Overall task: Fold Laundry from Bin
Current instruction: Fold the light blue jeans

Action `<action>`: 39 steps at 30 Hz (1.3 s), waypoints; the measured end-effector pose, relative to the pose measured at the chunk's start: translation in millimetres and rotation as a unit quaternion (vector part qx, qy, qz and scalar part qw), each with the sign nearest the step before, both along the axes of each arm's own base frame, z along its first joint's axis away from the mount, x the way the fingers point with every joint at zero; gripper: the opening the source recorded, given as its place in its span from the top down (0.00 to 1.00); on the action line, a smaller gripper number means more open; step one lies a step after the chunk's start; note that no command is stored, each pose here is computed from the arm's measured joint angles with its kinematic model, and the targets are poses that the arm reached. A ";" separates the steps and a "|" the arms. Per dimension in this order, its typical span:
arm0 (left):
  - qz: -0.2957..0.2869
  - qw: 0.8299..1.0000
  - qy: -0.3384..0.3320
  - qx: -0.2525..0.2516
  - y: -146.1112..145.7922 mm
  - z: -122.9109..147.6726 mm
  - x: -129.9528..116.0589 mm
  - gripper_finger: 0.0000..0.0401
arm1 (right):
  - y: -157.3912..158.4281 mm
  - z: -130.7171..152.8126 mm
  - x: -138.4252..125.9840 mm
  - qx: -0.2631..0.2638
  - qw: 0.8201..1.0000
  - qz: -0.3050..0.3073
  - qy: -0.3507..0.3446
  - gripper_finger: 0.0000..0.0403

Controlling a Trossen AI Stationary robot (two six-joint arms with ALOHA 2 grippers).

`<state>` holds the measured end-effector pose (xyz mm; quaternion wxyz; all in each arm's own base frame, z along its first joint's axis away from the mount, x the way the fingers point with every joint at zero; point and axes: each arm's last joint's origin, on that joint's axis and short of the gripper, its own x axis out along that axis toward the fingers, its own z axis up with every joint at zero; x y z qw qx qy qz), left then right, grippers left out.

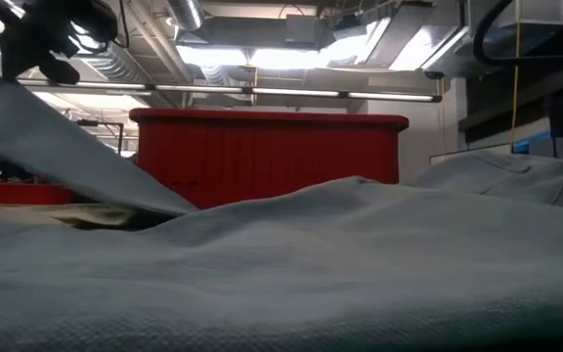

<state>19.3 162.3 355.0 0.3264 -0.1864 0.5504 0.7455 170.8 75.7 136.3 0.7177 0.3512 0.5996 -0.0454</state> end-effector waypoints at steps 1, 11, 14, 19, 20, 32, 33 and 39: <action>-0.003 1.000 0.006 -0.003 0.0 0.2 -0.2 1.00 | -0.1 -0.1 0.0 0.000 1.000 -0.001 0.001 0.56; -0.008 1.000 -0.017 -0.010 0.0 -0.9 0.7 1.00 | 6.1 25.6 17.1 0.010 0.998 0.013 -0.063 0.56; -0.013 0.998 -0.051 -0.019 -0.2 -2.3 2.2 1.00 | 8.7 42.1 26.8 -0.012 0.994 0.034 -0.102 0.56; -0.025 0.991 -0.129 -0.039 -0.7 -5.2 5.8 1.00 | 8.4 66.0 38.9 -0.064 0.985 0.053 -0.153 0.56; -0.028 0.988 -0.145 -0.043 -0.8 -5.8 6.7 1.00 | 7.0 68.7 40.2 -0.070 0.984 0.055 -0.155 0.56; -0.098 0.920 -0.362 -0.114 -5.7 -10.1 27.5 1.00 | -19.1 76.8 50.8 -0.106 0.979 0.042 -0.167 0.56; -0.105 0.911 -0.380 -0.120 -6.5 -10.1 30.0 1.00 | -20.7 76.9 51.3 -0.108 0.979 0.042 -0.168 0.56; -0.138 0.863 -0.465 -0.145 -10.5 -9.4 46.8 1.00 | -27.2 77.0 53.0 -0.118 0.977 0.044 -0.172 0.56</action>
